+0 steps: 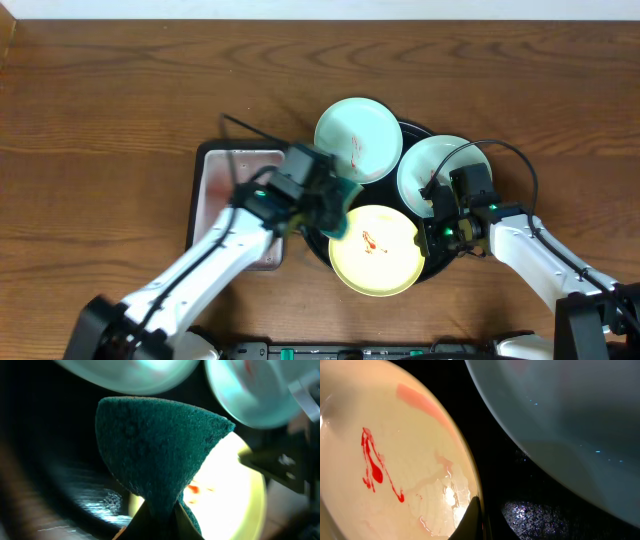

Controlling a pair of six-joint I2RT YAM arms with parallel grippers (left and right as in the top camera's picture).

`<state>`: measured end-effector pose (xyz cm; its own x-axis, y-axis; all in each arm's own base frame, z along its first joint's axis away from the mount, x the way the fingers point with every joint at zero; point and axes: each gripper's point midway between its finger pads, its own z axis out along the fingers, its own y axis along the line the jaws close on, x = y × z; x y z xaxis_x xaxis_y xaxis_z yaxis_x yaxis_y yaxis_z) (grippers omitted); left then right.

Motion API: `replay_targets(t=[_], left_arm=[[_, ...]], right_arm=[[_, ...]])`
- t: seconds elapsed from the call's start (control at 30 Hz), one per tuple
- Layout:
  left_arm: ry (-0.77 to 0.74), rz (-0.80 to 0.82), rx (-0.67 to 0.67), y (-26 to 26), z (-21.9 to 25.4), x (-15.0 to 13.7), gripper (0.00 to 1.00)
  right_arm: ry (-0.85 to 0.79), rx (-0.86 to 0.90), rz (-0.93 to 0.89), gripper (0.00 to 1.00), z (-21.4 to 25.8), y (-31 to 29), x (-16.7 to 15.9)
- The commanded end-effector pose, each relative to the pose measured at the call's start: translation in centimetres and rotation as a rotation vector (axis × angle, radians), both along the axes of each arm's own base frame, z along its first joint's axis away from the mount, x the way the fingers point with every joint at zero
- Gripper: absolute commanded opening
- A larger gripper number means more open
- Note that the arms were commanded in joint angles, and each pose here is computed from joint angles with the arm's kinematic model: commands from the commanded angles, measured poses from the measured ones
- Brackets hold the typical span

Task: Clean dirty plates on tray and stack at the side
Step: 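Scrub the yellow plate with the sponge while right gripper holds it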

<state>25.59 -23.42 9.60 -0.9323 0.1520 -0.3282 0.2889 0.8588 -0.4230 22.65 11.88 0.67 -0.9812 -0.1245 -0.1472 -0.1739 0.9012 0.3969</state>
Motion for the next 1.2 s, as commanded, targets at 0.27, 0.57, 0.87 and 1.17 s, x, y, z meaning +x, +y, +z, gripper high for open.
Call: replay_targets(t=[0.27, 0.57, 0.87, 1.17], left_arm=[[0.23, -0.078, -0.058, -7.7, -1.6, -1.6, 0.07], [0.375, -0.077, 0.047, -9.9, -7.3, -5.1, 0.07], [0.271, 0.132, 0.315, -2.0, -8.3, -1.0, 0.07], [0.24, 0.085, 0.172, -4.0, -4.5, -1.1, 0.07]], right_arm=[[-0.002, 0.004, 0.008, 0.01, 0.1, 0.2, 0.2], [-0.001, 0.004, 0.008, 0.01, 0.1, 0.2, 0.2], [0.002, 0.003, 0.008, 0.01, 0.1, 0.2, 0.1], [0.002, 0.003, 0.008, 0.01, 0.1, 0.2, 0.1]])
